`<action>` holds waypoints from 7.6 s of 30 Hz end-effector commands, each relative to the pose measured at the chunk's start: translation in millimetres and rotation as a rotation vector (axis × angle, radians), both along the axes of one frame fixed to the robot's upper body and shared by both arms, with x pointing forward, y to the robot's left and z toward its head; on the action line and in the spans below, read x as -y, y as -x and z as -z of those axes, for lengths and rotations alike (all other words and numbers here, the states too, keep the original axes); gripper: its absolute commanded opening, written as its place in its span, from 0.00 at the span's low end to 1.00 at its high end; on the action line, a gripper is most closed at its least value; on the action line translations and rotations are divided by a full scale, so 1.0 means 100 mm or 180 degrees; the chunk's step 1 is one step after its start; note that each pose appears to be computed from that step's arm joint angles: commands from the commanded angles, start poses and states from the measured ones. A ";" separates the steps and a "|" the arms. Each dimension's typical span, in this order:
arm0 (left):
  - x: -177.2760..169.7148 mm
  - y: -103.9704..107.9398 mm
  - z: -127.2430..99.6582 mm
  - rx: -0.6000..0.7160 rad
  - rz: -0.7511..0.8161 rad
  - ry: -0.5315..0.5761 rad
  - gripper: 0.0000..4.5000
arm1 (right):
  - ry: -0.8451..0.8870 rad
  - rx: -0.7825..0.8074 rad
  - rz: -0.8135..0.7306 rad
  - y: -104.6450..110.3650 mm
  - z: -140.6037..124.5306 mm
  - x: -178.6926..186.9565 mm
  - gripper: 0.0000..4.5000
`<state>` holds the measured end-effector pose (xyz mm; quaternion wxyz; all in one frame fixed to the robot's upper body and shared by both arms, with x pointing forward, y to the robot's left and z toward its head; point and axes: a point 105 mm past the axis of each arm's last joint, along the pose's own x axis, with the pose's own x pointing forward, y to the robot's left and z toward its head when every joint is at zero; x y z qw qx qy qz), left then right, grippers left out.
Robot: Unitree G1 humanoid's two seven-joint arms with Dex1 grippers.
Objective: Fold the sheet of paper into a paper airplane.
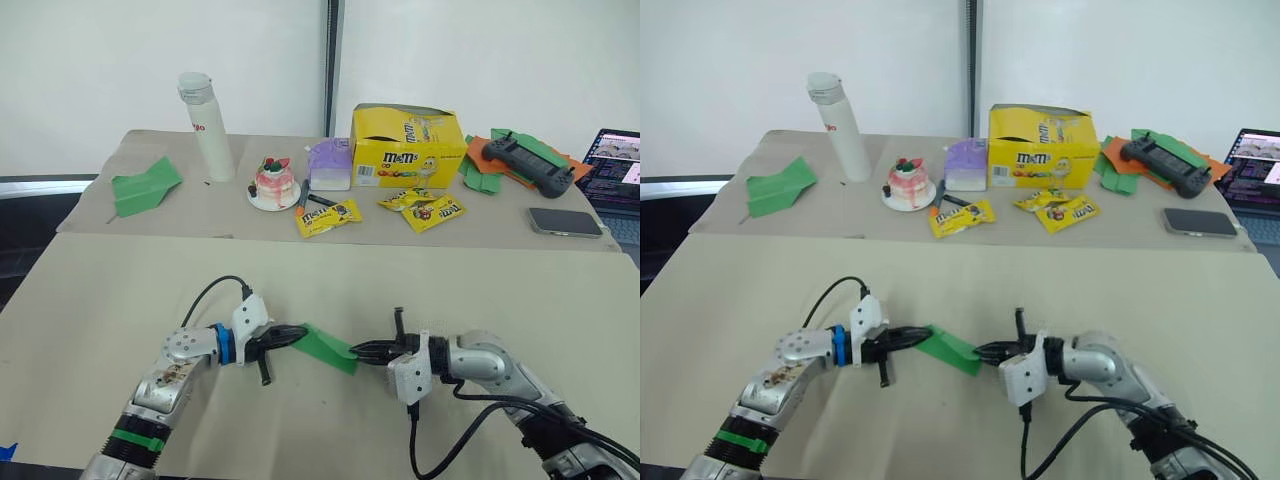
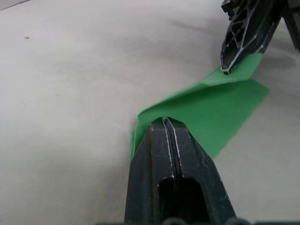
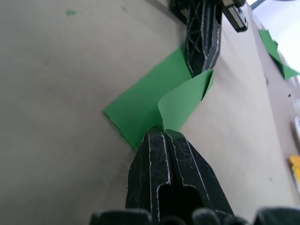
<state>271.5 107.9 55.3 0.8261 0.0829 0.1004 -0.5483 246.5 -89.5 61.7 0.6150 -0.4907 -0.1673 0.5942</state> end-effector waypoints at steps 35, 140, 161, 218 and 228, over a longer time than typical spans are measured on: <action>0.16 -0.04 0.29 -0.0280 0.0152 -0.0188 0.00 | 0.0117 -0.0045 0.0024 0.02 0.11 -0.03 0.01; 0.22 -0.01 0.43 -0.0486 0.0251 -0.0322 0.00 | -0.0866 -0.2777 0.1516 -0.16 0.03 -0.14 0.00; 0.10 -0.16 -0.19 -0.0370 -0.0266 0.0131 0.00 | -0.0449 -0.2851 0.1499 -0.10 0.27 -0.19 0.00; -0.47 0.46 -0.70 -0.0668 -0.0094 0.0456 0.00 | -0.0871 -0.2615 0.1159 -0.18 -0.79 -0.30 0.27; -0.50 0.49 -0.61 -0.0674 -0.0115 0.0260 0.00 | -0.0564 -0.2537 0.1185 -0.19 -0.54 -0.49 0.49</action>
